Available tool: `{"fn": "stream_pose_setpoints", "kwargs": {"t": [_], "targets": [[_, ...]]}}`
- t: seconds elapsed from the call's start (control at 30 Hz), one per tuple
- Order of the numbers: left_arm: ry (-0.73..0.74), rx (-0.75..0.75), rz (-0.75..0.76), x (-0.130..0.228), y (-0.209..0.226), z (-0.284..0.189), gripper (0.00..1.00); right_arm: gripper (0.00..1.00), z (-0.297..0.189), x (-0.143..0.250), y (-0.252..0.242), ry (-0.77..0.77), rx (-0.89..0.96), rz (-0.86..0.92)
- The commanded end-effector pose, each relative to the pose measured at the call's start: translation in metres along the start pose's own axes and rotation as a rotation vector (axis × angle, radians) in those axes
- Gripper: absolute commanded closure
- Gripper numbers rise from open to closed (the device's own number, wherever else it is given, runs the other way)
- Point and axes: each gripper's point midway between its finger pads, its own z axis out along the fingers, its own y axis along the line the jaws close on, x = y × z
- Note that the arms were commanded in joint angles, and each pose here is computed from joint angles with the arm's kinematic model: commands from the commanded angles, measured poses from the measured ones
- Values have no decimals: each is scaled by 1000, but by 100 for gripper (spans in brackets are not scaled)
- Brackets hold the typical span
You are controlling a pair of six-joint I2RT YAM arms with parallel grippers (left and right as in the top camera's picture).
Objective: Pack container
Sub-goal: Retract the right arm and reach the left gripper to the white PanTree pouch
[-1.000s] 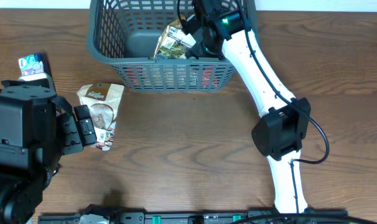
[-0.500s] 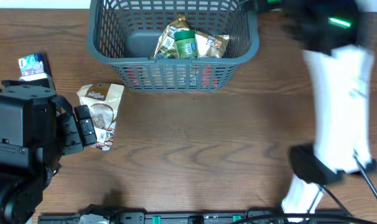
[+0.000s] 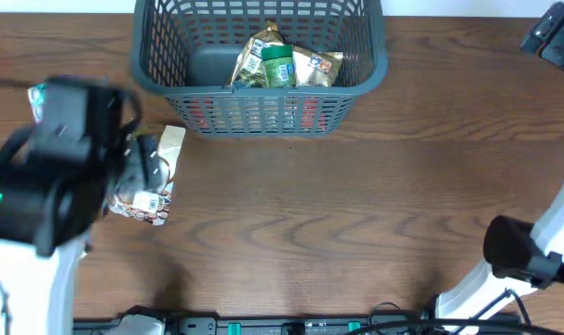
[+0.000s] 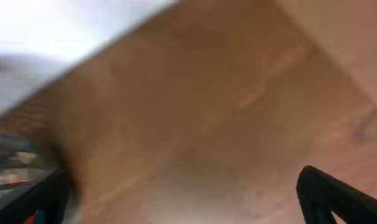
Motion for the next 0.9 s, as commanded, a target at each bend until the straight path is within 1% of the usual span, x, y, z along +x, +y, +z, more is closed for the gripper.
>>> {"fn": "stream_pose_setpoints", "kwargs": {"t": [0.0,0.13,0.2,0.27,0.4,0.57,0.7,0.87], "targets": [[81,-34,43,-12,-12,40,1,1,23,6,-9,58,39,14],[111,-63,-18,-20,-6,82,2,1,60,18,-16,143,75,-17],[149,12,-5,-14,-10,100,2,1,78,26,-20,187,94,-17],[200,147,18,-3,-19,118,2,1,93,32,-23,220,106,-25],[252,254,-1,15,-11,149,1,1,116,43,-22,261,107,-53],[293,360,-17,42,-4,190,2,1,133,52,-23,285,112,-64],[316,376,-56,62,-4,226,1,1,138,57,-22,299,107,-76],[342,390,-20,73,-15,255,2,1,139,57,-20,300,96,-83]]}}
